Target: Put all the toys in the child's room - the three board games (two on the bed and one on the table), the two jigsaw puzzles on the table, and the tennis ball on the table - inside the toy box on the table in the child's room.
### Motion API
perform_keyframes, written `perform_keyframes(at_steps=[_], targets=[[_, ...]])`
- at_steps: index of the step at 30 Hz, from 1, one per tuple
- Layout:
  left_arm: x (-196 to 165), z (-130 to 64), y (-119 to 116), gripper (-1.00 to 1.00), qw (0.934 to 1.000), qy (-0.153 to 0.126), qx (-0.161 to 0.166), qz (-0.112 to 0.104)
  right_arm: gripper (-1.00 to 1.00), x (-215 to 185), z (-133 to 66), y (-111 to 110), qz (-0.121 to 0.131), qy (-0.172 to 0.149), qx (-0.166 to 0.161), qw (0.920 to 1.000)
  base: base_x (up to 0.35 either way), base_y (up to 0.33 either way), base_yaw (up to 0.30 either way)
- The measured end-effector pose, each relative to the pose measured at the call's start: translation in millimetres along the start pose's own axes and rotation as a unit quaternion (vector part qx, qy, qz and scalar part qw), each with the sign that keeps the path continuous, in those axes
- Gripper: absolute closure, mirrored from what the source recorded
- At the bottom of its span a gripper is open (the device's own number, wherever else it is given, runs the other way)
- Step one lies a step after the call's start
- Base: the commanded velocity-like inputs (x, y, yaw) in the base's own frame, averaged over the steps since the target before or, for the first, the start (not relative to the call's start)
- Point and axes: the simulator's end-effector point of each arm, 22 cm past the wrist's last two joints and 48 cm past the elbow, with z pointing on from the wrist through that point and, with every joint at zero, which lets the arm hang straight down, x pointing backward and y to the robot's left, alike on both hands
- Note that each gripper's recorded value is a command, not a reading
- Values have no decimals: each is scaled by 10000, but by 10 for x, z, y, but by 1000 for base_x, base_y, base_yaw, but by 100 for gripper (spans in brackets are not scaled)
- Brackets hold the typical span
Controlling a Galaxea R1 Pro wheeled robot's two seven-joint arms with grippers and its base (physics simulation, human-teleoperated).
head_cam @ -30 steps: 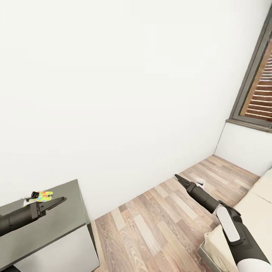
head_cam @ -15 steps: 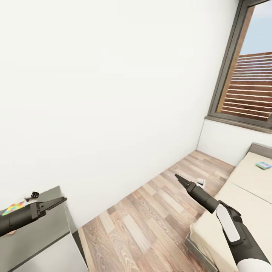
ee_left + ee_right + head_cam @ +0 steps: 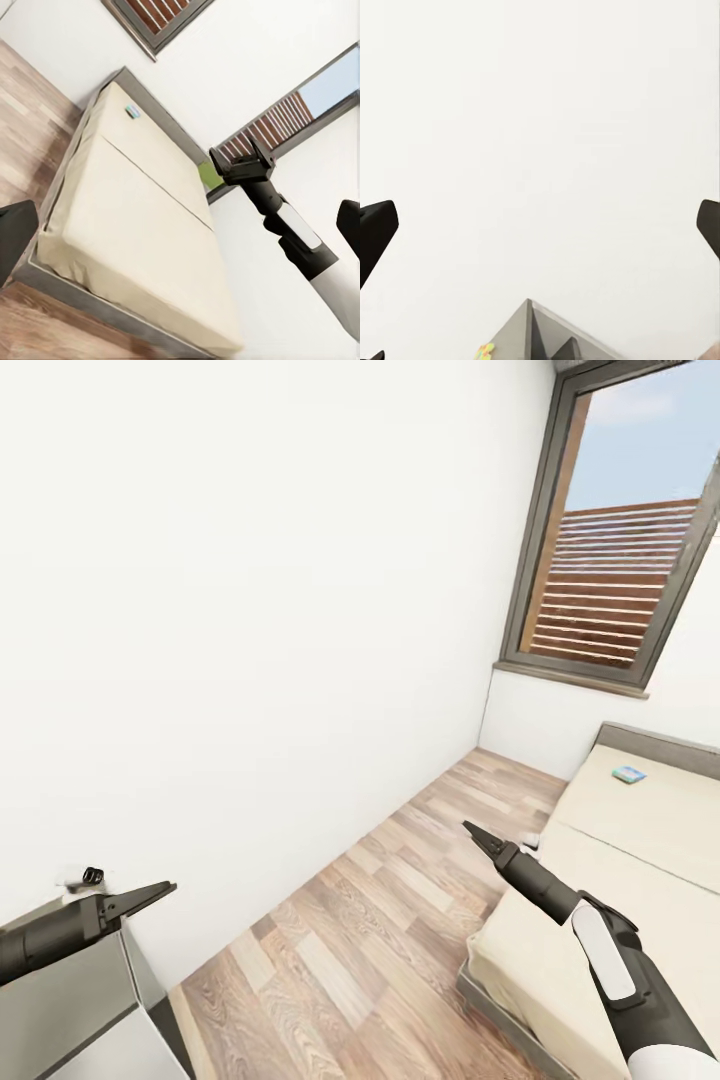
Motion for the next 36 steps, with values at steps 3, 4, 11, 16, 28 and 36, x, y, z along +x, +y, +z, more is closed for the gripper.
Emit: perform_keyframes(at_steps=[3, 4, 11, 16, 28, 36], targets=[[2, 1, 0, -100, 10000, 3, 0, -1, -100, 1, 1, 0, -1, 2, 0, 10000, 0, 0, -276], [2, 1, 0, -100, 10000, 3, 0, -1, -100, 2, 1, 0, -1, 3, -1, 10000, 0, 0, -276], [4, 3, -1, -100, 10000, 3, 4, -3, -100, -5, -5, -1, -9, 3, 0, 10000, 0, 0, -276], [8, 6, 3, -100, 10000, 2, 6, -15, -100, -3, -19, -32, -5, 10, 34, 10000, 0, 0, -275], [40, 19, 30, -100, 10000, 25, 10, 12, -100, 193, -6, -185, 202, 123, 186, 9995, 0, 0, -276], [92, 84, 22, -100, 9999, -8, 88, -61, -100, 208, -47, -214, 267, 171, 195, 9993, 0, 0, -276]])
